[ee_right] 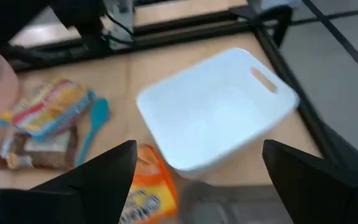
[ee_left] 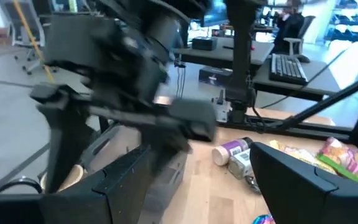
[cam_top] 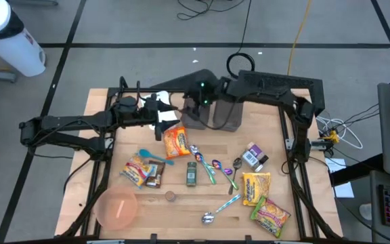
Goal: Pick & Place Food Item
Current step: Put the orange noodle pack into the white bin
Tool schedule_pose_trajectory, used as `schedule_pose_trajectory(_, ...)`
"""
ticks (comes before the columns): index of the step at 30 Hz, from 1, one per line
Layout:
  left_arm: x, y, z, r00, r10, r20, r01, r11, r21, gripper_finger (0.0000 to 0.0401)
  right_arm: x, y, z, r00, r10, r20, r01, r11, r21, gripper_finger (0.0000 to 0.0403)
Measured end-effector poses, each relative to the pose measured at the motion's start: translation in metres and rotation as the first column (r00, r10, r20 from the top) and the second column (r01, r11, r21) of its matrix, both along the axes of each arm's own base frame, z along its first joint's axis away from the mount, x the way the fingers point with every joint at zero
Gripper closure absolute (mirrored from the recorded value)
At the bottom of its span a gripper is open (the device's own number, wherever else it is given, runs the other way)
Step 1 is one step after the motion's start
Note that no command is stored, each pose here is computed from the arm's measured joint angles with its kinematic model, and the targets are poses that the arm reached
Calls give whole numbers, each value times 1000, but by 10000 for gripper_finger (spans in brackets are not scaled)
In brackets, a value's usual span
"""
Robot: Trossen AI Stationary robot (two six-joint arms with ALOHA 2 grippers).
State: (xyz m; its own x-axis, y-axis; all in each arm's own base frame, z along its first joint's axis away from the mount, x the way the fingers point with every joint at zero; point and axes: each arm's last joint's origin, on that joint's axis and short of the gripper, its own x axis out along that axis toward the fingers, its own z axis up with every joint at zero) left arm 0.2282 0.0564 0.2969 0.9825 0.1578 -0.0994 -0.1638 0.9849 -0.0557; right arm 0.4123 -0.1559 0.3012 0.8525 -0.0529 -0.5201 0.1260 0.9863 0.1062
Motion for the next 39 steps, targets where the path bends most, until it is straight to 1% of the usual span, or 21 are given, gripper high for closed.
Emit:
schedule_pose_trajectory(3, 0, 0, -1, 1000, 3, -8, -3, 999, -35, 123, 5, 13, -17, 995, 93, 40, -93, 996, -17, 64)
schedule_pose_trajectory(5, 0, 0, -4, 1000, 4, -31, -6, 999, -50, 123, 5, 21, -33, 988, 146, 57, -146, 989, -7, 65)
schedule_pose_trajectory(8, -1, -1, -9, 997, -1, -80, -4, 998, -64, 123, 2, 32, -50, 979, 165, 116, -169, 985, 29, 66)
schedule_pose_trajectory(12, -1, -4, -13, 991, 5, -131, -15, 997, -73, 123, -15, 47, -61, 955, 161, 250, -169, 986, 8, 65)
schedule_pose_trajectory(15, -1, -6, -15, 990, -4, -143, -6, 997, -72, 123, -34, 57, -65, 926, 150, 348, -153, 988, -18, 66)
schedule_pose_trajectory(17, -1, -7, -14, 990, -9, -142, -1, 998, -68, 123, -50, 64, -63, 909, 124, 398, -105, 992, -69, 68)
schedule_pose_trajectory(21, 2, -8, -19, 985, -22, -174, 11, 998, -61, 123, -85, 78, -63, 900, 76, 429, 8, 981, -191, 69)
schedule_pose_trajectory(24, 7, -10, -27, 975, -34, -218, 19, 997, -69, 123, -108, 90, -66, 897, 68, 437, 35, 974, -223, 69)
schedule_pose_trajectory(28, 13, -14, -45, 941, -59, -334, 28, 995, -97, 123, -134, 104, -69, 892, 73, 446, 24, 978, -207, 69)
schedule_pose_trajectory(33, 21, -23, -68, 885, -71, -461, 10, 991, -134, 123, -158, 119, -79, 894, 72, 442, -9, 990, -144, 69)
schedule_pose_trajectory(35, 26, -29, -77, 864, -67, -499, 3, 992, -129, 123, -164, 123, -82, 893, 65, 445, -18, 994, -109, 69)
schedule_pose_trajectory(39, 36, -48, -92, 831, -75, -551, 25, 995, -98, 123, -171, 128, -90, 888, 55, 456, -32, 998, -59, 69)
